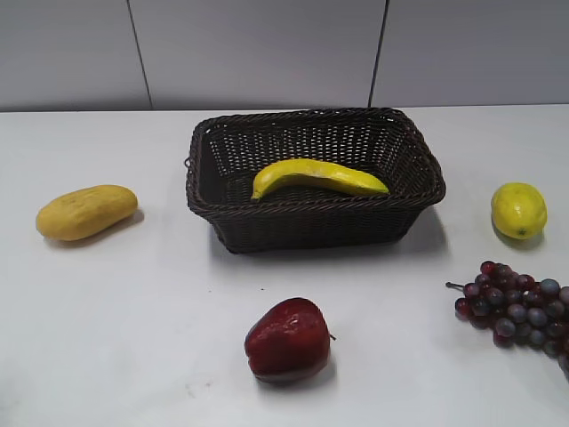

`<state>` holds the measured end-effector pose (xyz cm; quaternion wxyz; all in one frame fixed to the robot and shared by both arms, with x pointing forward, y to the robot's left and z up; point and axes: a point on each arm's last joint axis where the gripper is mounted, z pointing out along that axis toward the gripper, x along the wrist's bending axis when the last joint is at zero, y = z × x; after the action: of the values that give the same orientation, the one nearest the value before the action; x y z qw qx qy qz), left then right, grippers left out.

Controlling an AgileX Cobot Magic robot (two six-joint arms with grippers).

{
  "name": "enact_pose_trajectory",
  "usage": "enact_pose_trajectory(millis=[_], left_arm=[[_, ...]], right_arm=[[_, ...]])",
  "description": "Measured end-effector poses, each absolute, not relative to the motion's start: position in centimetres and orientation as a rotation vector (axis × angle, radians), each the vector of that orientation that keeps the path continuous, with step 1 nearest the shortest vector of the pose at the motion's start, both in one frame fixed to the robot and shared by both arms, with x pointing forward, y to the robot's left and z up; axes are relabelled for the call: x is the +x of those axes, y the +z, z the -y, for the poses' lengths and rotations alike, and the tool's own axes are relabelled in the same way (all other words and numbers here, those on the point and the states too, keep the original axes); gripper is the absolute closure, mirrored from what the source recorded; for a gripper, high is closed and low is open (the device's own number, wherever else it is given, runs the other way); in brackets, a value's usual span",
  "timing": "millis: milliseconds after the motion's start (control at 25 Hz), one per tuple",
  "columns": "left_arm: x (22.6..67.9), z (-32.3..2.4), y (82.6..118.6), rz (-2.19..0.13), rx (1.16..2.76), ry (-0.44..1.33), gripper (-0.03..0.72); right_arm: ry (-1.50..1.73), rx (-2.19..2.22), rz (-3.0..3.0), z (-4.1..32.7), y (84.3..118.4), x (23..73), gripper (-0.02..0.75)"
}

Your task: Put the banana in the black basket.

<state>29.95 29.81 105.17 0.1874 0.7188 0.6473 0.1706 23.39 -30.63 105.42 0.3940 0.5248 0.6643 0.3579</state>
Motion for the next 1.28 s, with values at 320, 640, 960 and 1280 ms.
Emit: enact_pose_trajectory(millis=[320, 640, 960, 1280], left_arm=[[27.2, -29.6, 104.4, -1.669, 1.855, 0.728, 0.133], [25.0, -29.5, 104.7, -1.557, 1.743, 0.873, 0.133], [23.4, -29.3, 104.7, -1.484, 1.671, 0.959, 0.137], [23.3, -29.3, 104.7, -1.436, 1.697, 0.931, 0.148]], right_arm=[[0.908, 1.331, -1.685, 30.6, 105.4, 23.4, 0.145], [0.908, 1.331, -1.685, 30.6, 105.4, 23.4, 0.145], [0.908, 1.331, -1.685, 30.6, 105.4, 23.4, 0.145], [0.908, 1.331, -1.685, 30.6, 105.4, 23.4, 0.145]])
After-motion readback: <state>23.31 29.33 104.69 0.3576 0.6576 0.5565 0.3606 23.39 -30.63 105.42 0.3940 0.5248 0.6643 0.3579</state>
